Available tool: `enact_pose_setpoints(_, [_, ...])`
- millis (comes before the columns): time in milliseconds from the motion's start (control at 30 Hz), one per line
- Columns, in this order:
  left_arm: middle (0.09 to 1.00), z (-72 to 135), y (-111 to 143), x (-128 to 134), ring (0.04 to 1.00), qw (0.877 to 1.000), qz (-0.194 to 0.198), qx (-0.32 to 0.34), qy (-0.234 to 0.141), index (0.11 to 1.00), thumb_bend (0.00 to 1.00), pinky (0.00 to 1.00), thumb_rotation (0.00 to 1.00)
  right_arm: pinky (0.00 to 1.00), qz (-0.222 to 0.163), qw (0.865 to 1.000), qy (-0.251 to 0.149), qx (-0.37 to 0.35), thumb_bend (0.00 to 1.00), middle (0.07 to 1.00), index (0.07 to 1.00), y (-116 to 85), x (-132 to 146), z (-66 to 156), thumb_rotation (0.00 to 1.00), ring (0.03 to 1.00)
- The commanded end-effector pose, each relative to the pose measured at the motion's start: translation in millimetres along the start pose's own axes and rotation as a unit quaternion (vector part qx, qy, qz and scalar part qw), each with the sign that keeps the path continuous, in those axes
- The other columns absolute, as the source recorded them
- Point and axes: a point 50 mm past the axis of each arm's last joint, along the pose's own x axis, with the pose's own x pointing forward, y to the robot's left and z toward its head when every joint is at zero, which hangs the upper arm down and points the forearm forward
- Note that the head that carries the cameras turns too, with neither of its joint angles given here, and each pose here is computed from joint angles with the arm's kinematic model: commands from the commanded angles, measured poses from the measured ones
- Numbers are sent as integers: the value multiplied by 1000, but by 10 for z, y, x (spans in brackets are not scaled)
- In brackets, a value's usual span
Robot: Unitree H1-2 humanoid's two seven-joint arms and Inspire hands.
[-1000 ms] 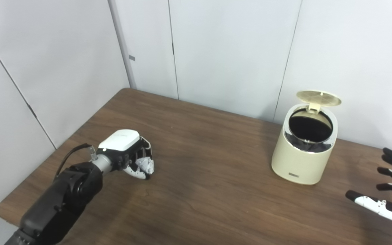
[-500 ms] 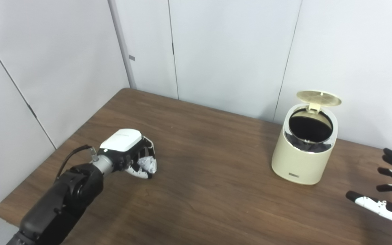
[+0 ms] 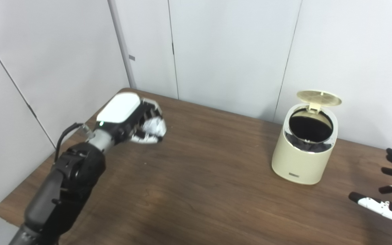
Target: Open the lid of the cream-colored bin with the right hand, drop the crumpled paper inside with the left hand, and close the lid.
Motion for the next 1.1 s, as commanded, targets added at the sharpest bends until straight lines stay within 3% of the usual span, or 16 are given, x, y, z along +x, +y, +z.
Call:
enact_pose_setpoints(0, [473,148,151,78,410,998,48,3,-27,530,502,381,0,581,-20,999,-36,-9,797,907,910,-112,119,162,278,814])
enact_pose_setpoints(167, [466,380,38,179,371,997,61,-17,-38,540,497,314,0,627,-20,999,-38,-15,789,861,885,-71,114,201,225,799])
enact_pose_setpoints(400, [478,665,-114,322,386,993,83,-59,-51,531,499,327,0,662,-25,999,-34,-18,802,877,885,-31,112,213,125,802])
enact_pose_setpoints(500, [480,759,-171,396,368,992,84,-81,-53,540,496,300,0,663,-25,999,-39,-16,811,877,889,-12,114,194,137,802])
enact_pose_setpoints(733, [477,936,-307,598,390,984,98,-127,-79,526,500,339,0,673,-28,999,-46,-4,833,882,886,85,98,158,196,812])
enact_pose_setpoints(1067, [472,1025,-433,721,383,977,108,-153,-101,538,498,325,0,653,-23,999,-41,-7,829,894,890,196,67,170,202,811])
